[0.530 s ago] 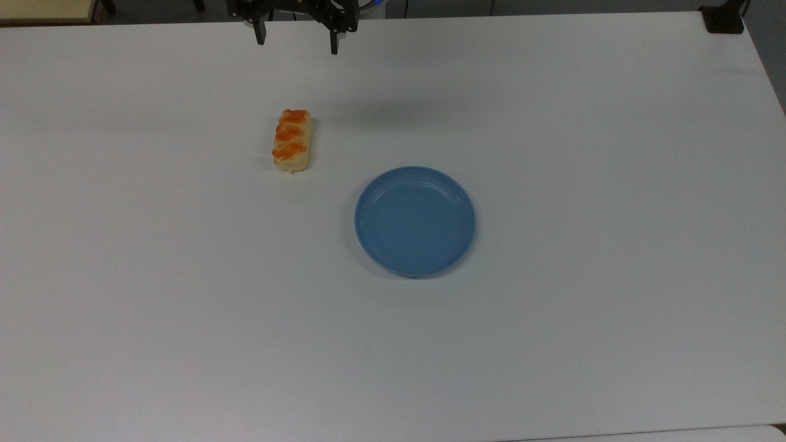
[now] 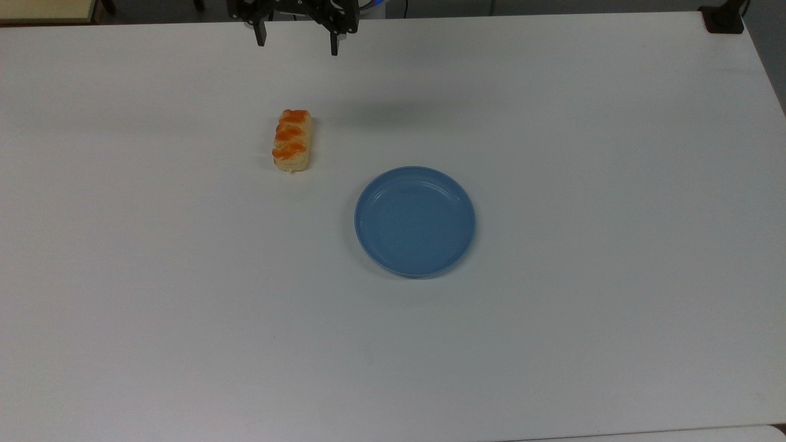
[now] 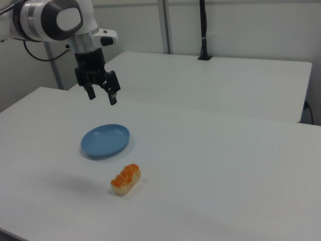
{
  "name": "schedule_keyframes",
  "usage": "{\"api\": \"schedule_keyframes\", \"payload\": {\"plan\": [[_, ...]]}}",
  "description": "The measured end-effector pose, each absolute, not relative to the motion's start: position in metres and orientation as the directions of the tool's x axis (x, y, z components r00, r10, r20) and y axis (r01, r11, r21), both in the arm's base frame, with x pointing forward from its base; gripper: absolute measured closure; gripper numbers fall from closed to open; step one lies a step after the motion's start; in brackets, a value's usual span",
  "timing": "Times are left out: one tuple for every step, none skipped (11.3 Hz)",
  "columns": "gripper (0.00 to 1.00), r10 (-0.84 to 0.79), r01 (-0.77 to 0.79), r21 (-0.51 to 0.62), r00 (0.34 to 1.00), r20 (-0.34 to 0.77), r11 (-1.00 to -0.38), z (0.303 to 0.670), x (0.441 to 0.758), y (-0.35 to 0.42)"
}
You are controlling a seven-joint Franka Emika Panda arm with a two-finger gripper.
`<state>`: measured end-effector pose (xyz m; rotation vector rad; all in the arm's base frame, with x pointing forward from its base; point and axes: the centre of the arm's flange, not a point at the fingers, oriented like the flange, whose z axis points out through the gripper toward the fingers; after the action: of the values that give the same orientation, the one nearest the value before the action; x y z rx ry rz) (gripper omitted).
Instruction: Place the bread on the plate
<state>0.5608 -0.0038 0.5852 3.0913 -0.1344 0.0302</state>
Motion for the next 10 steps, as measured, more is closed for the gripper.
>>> {"api": "schedule_keyframes", "payload": {"plan": [[0.0, -0.081, -0.082, 0.046, 0.996, 0.021, -0.996, 0.5852, 0.5608, -0.0038], [0.0, -0.079, -0.08, 0.046, 0.997, 0.021, -0.996, 0.5852, 0.5608, -0.0038], [0.0, -0.079, -0.08, 0.046, 0.997, 0.021, -0.996, 0.5852, 0.5608, -0.0038], [0.0, -0.079, -0.08, 0.046, 0.997, 0.021, -0.996, 0.5852, 0.5608, -0.0038], [0.0, -0.079, -0.08, 0.046, 0.997, 0.021, -0.996, 0.5852, 0.5608, -0.0038], [0.0, -0.079, -0.08, 0.046, 0.997, 0.021, -0.996, 0.5852, 0.5608, -0.0038], [0.0, -0.079, -0.08, 0.046, 0.997, 0.021, -0.996, 0.5852, 0.5608, -0.0038], [0.0, -0.079, -0.08, 0.046, 0.997, 0.021, -0.996, 0.5852, 0.5608, -0.0038], [0.0, -0.079, -0.08, 0.046, 0.997, 0.021, -0.996, 0.5851, 0.5608, -0.0038], [0.0, -0.079, -0.079, 0.046, 0.997, 0.021, -0.996, 0.5851, 0.5608, -0.0038]]}}
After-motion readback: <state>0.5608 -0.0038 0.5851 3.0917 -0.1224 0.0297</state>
